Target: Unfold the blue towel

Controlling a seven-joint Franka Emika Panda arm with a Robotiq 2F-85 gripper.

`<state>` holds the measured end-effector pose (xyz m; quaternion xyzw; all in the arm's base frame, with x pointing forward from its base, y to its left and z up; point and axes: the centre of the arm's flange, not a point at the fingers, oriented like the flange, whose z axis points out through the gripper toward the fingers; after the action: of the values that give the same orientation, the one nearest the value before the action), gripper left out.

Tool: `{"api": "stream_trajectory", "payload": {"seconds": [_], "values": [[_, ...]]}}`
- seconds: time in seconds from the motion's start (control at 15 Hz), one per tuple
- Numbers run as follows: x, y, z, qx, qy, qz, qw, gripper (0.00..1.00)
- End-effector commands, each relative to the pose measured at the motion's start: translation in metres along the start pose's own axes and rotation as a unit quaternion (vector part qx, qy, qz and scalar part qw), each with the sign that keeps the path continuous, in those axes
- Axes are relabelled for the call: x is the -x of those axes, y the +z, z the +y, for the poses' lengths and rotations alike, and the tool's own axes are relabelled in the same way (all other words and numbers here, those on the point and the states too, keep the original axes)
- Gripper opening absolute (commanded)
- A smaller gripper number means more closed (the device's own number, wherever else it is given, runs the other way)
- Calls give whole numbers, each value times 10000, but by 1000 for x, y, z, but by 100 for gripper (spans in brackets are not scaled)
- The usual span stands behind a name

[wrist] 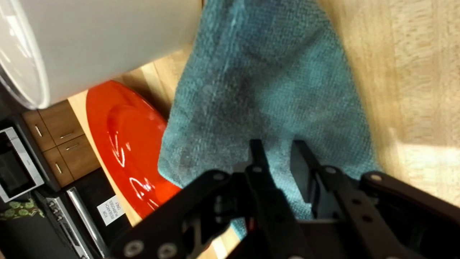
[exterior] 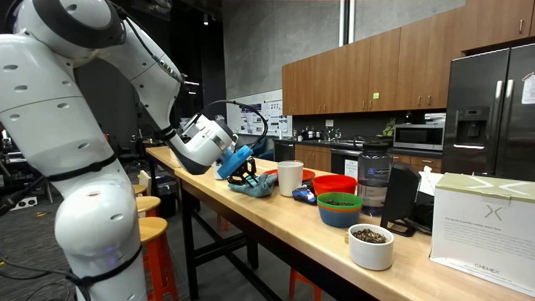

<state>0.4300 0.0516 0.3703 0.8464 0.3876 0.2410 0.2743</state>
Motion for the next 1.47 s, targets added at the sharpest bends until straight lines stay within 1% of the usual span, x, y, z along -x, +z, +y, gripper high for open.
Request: {"api": "stream_trajectory", "payload": {"seconds": [0.0, 0.33, 0.4, 0.47, 0.53, 0.73, 0.93, 1.07, 1.4], "values": [[0, 0, 0, 0, 1, 0, 10000, 27], [0, 0, 0, 0, 2, -2, 10000, 27], [0, 0, 0, 0, 2, -2, 10000, 52], [0, -1, 0, -30, 23, -5, 10000, 52], [-1, -1, 1, -52, 28, -10, 10000, 56], [-3, -3, 6, -43, 59, 17, 10000, 75], [-5, -5, 9, -6, 99, 57, 9999, 97], [-7, -7, 12, 31, 96, 83, 9999, 100], [-16, -12, 19, 188, 76, 232, 9995, 100]]}}
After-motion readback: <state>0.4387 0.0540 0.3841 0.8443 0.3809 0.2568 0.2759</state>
